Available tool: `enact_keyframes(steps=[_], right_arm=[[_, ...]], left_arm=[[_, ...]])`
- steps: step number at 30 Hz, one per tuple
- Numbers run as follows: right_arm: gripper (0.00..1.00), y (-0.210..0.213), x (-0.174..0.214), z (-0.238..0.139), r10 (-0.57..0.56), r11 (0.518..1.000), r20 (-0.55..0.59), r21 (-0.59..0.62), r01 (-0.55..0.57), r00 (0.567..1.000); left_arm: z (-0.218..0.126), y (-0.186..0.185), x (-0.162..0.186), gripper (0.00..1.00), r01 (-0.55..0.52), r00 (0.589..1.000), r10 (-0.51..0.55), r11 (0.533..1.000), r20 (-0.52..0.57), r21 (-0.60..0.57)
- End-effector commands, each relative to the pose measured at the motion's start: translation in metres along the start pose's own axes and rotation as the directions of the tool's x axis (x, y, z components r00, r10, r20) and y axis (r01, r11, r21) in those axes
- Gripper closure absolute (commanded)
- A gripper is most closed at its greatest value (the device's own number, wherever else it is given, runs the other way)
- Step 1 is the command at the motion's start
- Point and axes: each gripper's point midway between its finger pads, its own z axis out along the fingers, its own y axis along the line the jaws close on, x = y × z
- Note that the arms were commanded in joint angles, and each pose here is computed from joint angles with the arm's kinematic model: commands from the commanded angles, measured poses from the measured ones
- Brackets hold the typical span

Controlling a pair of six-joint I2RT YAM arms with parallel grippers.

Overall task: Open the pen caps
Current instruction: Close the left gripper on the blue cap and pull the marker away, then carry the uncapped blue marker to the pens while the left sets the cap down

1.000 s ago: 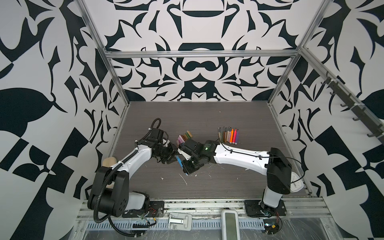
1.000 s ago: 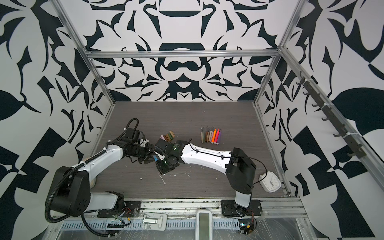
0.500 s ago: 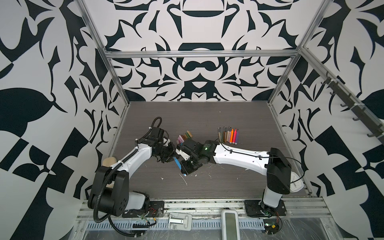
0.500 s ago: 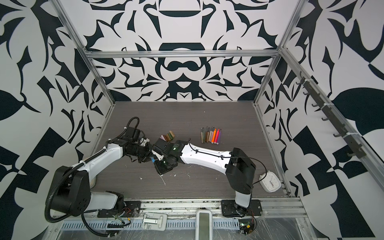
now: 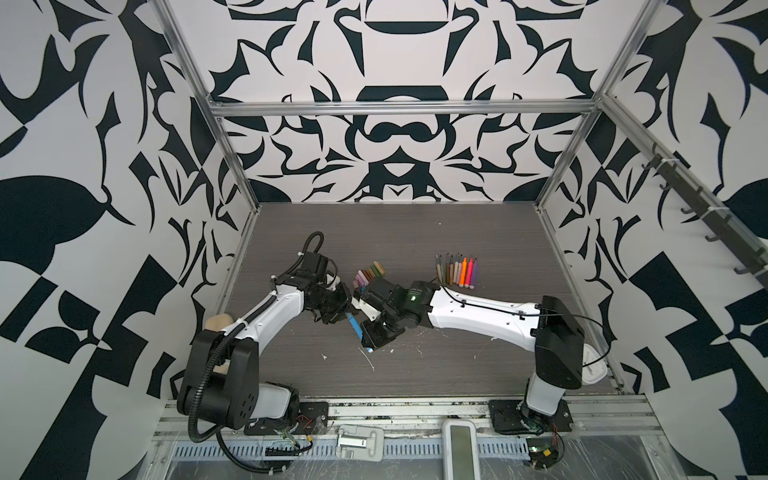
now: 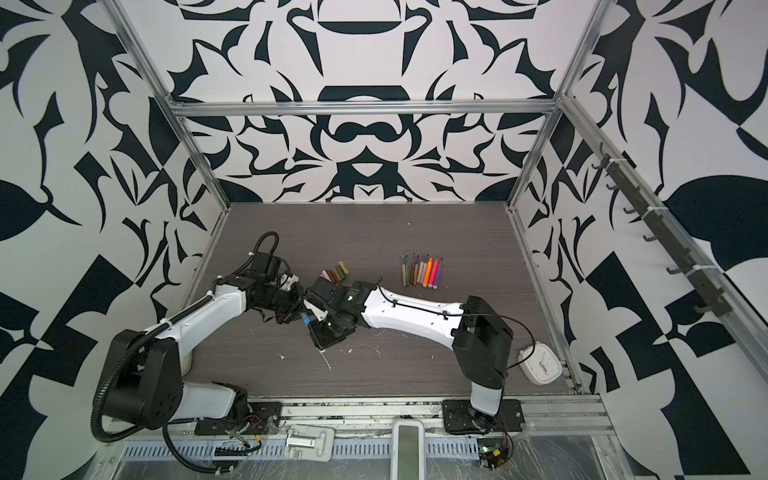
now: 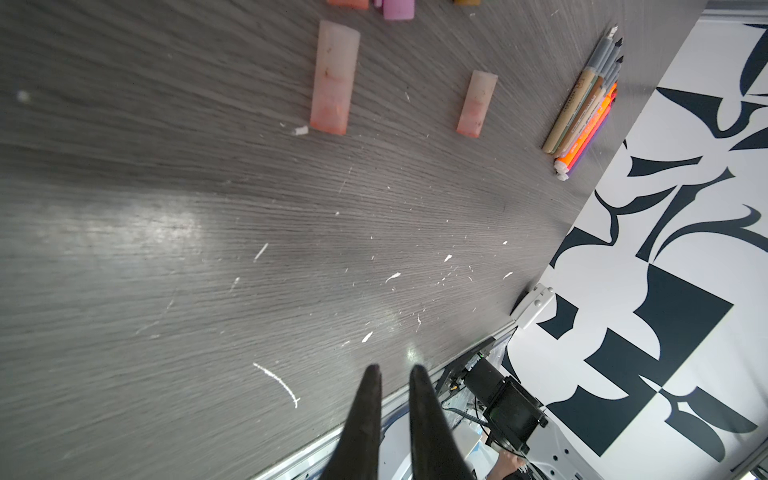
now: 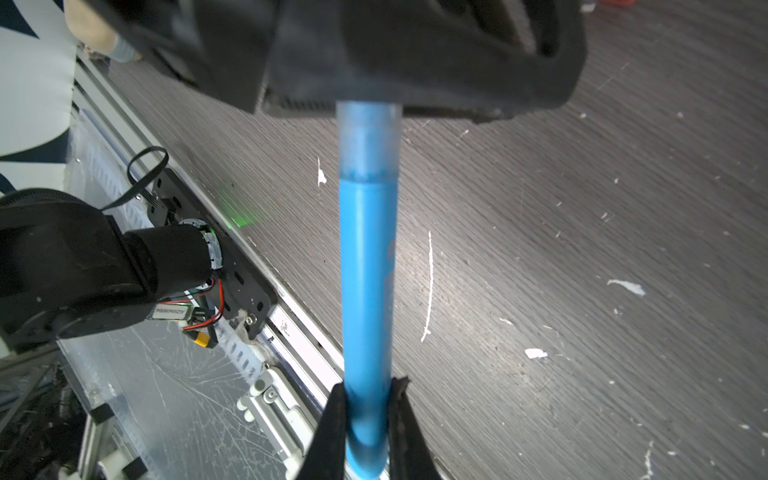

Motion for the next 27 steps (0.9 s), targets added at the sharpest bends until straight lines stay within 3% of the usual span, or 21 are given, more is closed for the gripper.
enact_keyframes(steps=[1, 7, 15, 18, 19, 21, 24, 27], right_arm=[[0.6, 0.016, -0.009, -0.017, -0.025, 0.999, 0.071, -0.041, 0.028, 0.997], [0.56, 0.02, -0.023, -0.009, -0.009, 0.998, 0.083, -0.067, 0.015, 0.996], [0.6, 0.01, -0.029, 0.002, 0.027, 0.999, 0.075, -0.047, -0.024, 0.997], [0.67, 0.007, -0.032, 0.003, 0.041, 0.998, 0.076, -0.045, -0.037, 0.996], [0.75, 0.006, -0.032, 0.003, 0.045, 0.998, 0.077, -0.045, -0.041, 0.996], [1.0, 0.003, -0.034, 0.002, 0.058, 0.997, 0.077, -0.046, -0.054, 0.995], [1.0, 0.001, -0.028, 0.0, 0.062, 0.997, 0.069, -0.041, -0.059, 0.996], [1.0, -0.01, -0.002, -0.001, 0.097, 0.995, 0.042, -0.033, -0.095, 0.994]], left_arm=[[-0.009, -0.015, -0.002, 1.0, -0.027, 0.999, 0.026, 0.999, 0.02, 0.036], [-0.009, -0.017, -0.002, 1.0, -0.026, 1.0, 0.026, 0.999, 0.015, 0.044], [-0.014, -0.023, -0.001, 1.0, -0.041, 0.999, 0.039, 0.998, 0.027, 0.058], [-0.015, -0.026, 0.0, 1.0, -0.042, 0.999, 0.04, 0.996, 0.021, 0.076], [-0.015, -0.027, 0.001, 1.0, -0.044, 0.999, 0.042, 0.996, 0.02, 0.081], [-0.016, -0.029, 0.001, 1.0, -0.046, 0.999, 0.044, 0.995, 0.023, 0.087], [-0.02, -0.03, -0.009, 1.0, -0.042, 0.998, 0.039, 0.995, 0.044, 0.091], [-0.031, -0.031, -0.039, 1.0, -0.011, 0.998, 0.002, 0.99, 0.066, 0.138]])
